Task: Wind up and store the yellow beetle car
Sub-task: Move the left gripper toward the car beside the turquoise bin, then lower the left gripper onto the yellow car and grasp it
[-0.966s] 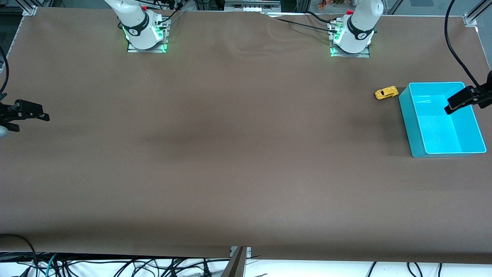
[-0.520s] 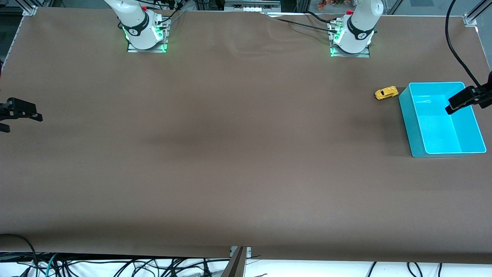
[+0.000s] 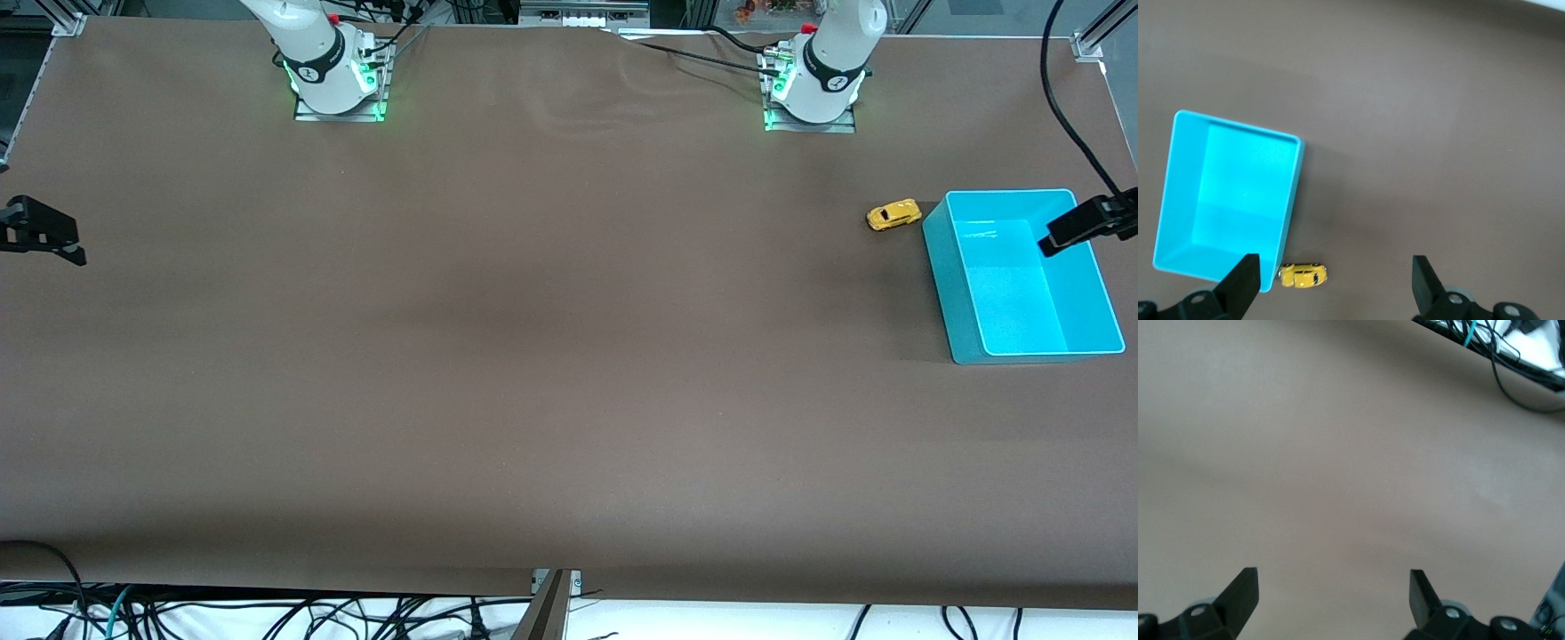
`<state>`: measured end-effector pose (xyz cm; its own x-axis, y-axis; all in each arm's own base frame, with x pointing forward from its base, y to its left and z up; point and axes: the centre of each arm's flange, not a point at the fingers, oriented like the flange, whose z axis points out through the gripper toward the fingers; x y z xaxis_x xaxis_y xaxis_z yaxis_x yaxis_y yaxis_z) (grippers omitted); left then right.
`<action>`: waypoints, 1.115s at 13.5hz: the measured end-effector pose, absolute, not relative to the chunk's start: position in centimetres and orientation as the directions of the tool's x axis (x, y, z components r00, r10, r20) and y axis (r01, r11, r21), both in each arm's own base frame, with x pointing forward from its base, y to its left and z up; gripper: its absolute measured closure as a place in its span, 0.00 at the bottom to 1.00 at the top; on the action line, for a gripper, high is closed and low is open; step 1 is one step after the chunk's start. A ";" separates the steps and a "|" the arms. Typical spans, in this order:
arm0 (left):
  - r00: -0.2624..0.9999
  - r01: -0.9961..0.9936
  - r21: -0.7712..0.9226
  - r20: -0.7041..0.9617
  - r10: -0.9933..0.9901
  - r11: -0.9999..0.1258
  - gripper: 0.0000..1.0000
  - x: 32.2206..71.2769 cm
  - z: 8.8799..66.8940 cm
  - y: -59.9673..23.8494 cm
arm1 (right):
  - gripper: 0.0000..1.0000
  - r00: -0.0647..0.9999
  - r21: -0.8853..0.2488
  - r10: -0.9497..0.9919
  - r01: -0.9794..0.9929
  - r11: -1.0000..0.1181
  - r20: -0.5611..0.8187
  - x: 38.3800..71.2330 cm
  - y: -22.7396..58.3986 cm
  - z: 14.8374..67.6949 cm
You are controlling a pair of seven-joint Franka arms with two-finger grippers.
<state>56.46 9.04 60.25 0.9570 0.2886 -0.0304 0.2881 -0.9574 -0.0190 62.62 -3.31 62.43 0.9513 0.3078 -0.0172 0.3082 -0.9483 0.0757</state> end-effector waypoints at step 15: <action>0.517 0.811 -0.217 -0.168 0.839 -0.543 0.00 51.5 40.7 13.6 | 0.00 0.993 0.008 0.068 0.069 -0.998 -0.093 59.9 -0.8 61.2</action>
<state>51.49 13.64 40.74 0.5170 0.8394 -0.1676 0.8111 -0.5430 -0.2175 59.88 -0.83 61.17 0.9933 0.0679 -0.0931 0.0690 -0.9976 0.0083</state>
